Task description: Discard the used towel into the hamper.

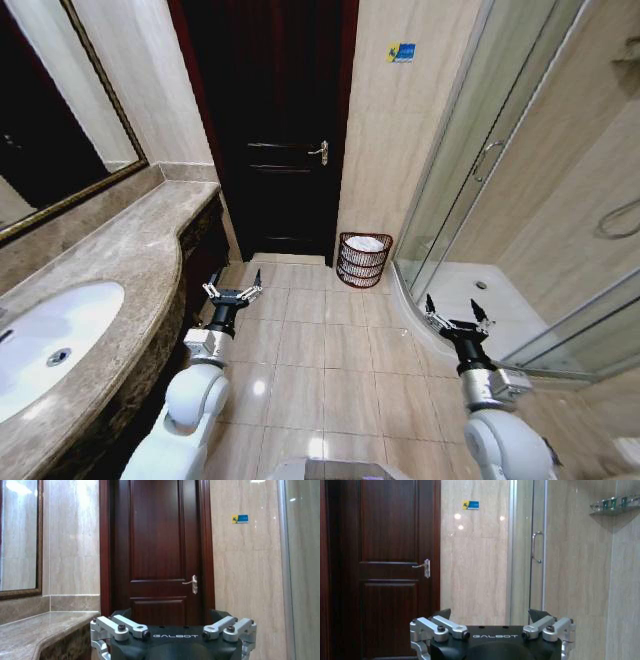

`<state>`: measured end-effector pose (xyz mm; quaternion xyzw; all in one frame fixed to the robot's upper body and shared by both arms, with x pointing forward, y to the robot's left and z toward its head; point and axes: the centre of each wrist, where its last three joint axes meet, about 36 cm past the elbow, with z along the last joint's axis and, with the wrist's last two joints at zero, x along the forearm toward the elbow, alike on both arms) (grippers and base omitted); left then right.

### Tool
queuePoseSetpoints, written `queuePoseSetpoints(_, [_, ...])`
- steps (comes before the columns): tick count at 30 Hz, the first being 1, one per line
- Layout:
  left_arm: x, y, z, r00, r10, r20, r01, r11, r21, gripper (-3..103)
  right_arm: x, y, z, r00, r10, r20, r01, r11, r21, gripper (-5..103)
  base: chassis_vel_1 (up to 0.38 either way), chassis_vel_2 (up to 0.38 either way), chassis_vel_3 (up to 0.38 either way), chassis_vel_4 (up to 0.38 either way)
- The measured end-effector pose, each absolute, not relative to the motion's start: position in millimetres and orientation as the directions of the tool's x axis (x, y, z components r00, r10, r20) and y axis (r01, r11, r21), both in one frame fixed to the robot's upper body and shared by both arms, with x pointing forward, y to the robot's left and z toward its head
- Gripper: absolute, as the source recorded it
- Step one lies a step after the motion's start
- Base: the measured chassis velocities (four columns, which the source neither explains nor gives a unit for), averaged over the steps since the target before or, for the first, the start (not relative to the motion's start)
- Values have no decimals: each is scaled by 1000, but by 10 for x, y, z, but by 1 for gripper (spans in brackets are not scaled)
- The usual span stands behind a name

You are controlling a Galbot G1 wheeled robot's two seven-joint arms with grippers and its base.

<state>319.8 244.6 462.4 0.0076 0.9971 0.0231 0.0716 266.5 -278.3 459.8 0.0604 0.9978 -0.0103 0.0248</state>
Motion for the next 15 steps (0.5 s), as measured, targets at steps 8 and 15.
queuePoseSetpoints(8, [3196,2446,4625,-989,18,-144,12,999,48,100,2666,-2783,4598,-991,121,-51,122,992,-18,100,0,0,0,0])
queuePoseSetpoints(15, [3195,2446,4625,-989,18,-144,12,999,48,100,2666,-2784,4597,-991,121,-51,122,992,-18,100,0,0,0,0])
